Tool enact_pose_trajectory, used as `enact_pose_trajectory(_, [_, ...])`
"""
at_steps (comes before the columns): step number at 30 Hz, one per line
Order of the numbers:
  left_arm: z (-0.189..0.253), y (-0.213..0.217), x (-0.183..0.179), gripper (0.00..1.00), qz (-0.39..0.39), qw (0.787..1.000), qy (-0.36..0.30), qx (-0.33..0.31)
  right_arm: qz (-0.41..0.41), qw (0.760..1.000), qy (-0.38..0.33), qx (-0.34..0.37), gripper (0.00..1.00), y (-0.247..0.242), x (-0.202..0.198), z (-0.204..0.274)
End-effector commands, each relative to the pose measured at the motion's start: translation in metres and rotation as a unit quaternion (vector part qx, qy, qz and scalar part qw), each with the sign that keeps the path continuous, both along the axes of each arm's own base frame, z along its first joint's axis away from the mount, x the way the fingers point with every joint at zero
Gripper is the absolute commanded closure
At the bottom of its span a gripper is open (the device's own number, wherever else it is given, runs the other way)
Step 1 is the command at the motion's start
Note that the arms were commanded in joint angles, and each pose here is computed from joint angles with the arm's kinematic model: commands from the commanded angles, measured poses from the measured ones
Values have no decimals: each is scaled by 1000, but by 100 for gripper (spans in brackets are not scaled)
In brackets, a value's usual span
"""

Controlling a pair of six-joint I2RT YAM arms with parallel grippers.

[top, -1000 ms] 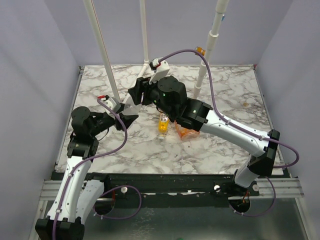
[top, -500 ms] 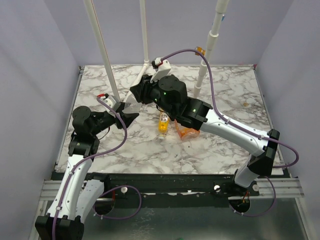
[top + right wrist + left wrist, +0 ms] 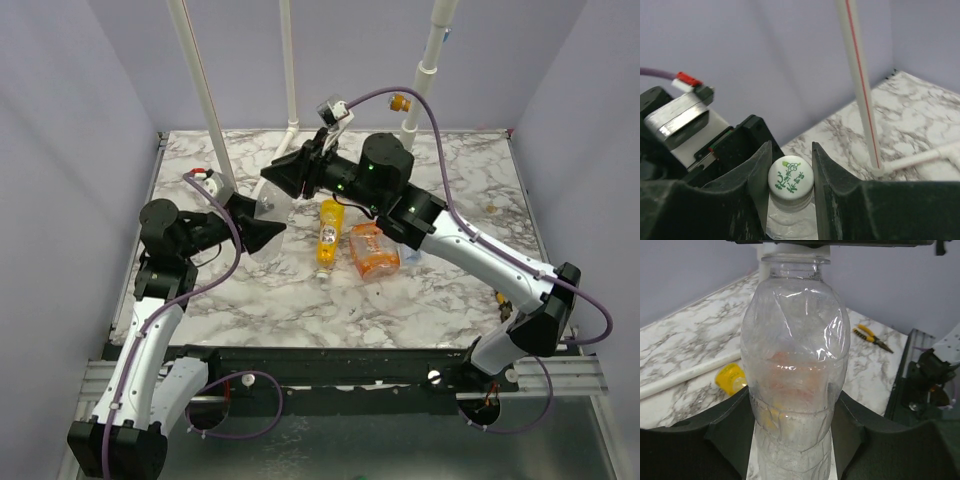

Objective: Unscrew the bottle caps

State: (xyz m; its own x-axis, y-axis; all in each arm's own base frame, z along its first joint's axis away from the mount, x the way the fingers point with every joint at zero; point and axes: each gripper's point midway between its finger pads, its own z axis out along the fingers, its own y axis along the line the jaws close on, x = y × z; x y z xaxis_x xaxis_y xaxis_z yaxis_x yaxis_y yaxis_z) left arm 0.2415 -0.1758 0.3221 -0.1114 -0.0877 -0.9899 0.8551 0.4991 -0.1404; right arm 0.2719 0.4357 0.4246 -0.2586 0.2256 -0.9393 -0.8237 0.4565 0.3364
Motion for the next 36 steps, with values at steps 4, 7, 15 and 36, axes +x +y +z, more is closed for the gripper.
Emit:
enact_pose_trajectory(4, [46,-19,-43,74,-107,992,27,-55,275,955,-104,41,99,4,-102,40])
enact_pose_trajectory(7, [53,-21,-48,74,-120,991,29,-59,314,941,-117,48,99,3,-116,41])
enact_pose_trajectory(15, [59,-24,-55,75,-135,989,25,-61,298,948,-110,27,99,5,-109,33])
enact_pose_trajectory(36, [8,30,37,89,147,986,-70,39,-68,997,0,-38,3,1,14,21])
